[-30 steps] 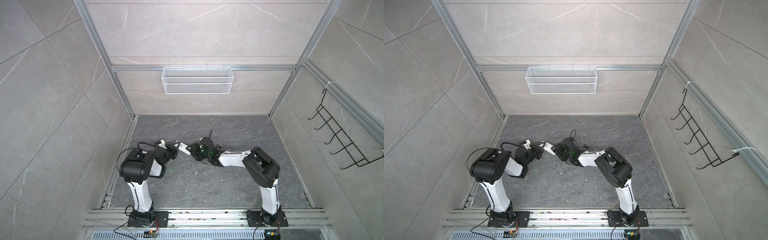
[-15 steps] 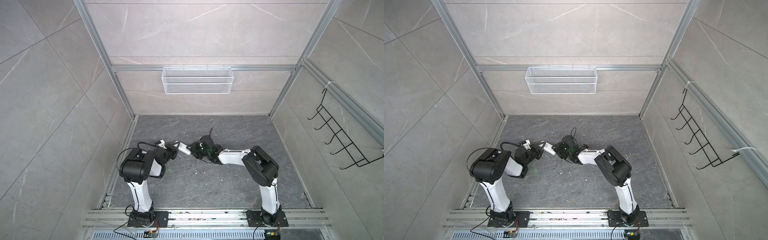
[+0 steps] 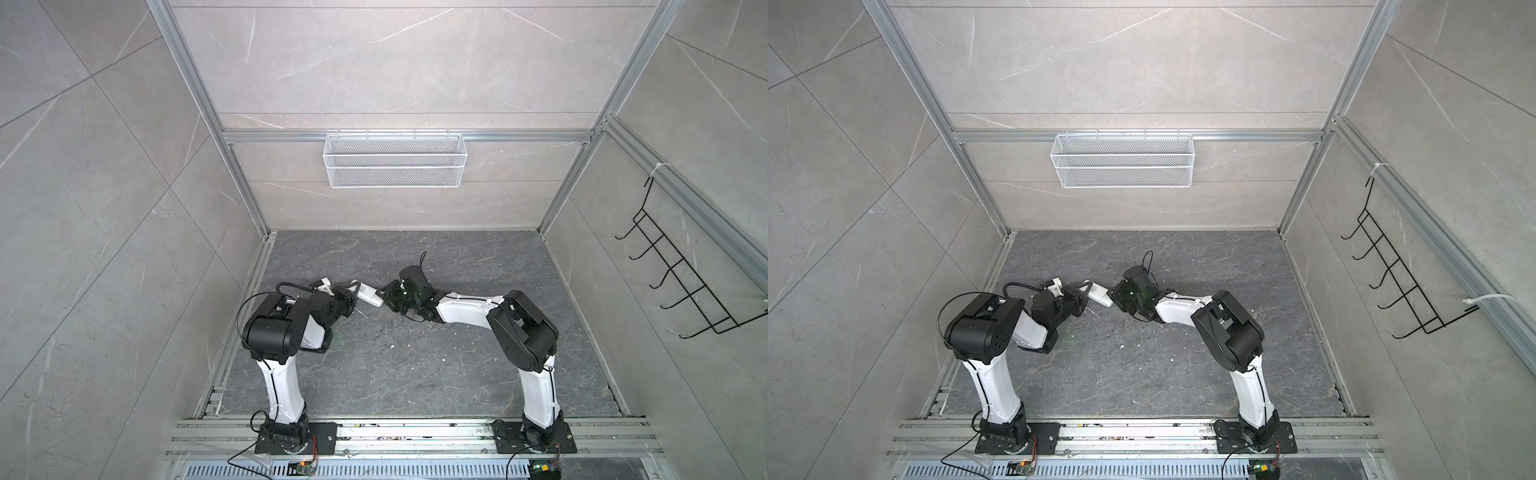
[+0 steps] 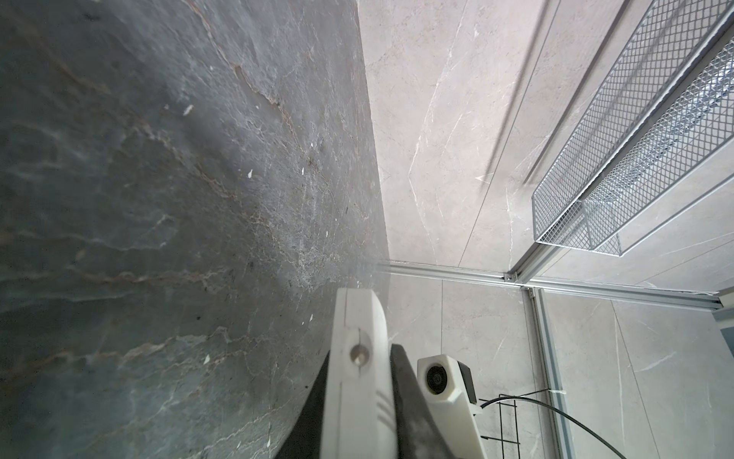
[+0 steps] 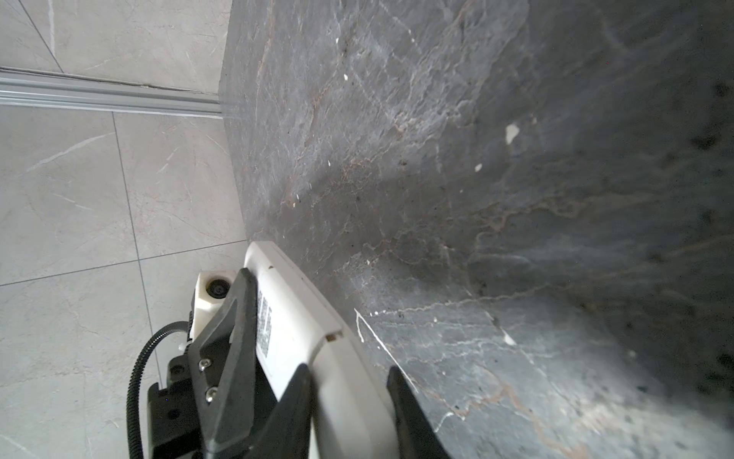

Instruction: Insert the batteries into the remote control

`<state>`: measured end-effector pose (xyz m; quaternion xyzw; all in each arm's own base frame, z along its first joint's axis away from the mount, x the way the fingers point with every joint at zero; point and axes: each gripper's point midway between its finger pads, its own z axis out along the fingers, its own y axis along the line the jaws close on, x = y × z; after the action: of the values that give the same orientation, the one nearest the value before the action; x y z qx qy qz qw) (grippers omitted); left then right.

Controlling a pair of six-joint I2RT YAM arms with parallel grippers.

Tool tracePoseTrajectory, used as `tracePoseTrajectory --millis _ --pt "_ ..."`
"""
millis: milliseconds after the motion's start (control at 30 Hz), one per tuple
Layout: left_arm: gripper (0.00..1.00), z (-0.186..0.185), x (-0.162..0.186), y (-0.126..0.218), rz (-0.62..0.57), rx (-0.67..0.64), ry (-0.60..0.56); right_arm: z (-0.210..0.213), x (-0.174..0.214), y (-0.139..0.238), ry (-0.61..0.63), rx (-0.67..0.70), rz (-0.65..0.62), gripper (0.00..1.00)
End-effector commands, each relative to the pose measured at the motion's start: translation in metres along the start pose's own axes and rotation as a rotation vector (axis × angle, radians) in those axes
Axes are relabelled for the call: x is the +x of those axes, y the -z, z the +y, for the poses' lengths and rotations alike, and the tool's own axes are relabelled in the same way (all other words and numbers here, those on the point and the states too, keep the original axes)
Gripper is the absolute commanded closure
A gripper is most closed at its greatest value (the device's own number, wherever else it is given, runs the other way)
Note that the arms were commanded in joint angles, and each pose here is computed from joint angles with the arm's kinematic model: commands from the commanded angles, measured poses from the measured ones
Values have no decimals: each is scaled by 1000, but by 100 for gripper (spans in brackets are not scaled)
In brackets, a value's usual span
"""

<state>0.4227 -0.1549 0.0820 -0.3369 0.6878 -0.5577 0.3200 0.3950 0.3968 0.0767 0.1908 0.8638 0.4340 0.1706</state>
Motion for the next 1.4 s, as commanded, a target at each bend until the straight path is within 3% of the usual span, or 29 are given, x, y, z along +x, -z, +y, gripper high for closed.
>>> tracePoseTrajectory --millis 0,500,1033,1367 --pt "100 -32 -7 -5 -30 110 -133 -61 7 4 56 231 23 71" --pt "100 -10 -18 -21 -69 63 -208 -68 -7 -12 34 208 11 62" --pt "100 3 -18 -14 -90 20 -346 -85 -11 -6 23 234 0 65" --pt "100 12 -22 -17 -106 -3 -335 -96 -11 2 41 248 -1 52"
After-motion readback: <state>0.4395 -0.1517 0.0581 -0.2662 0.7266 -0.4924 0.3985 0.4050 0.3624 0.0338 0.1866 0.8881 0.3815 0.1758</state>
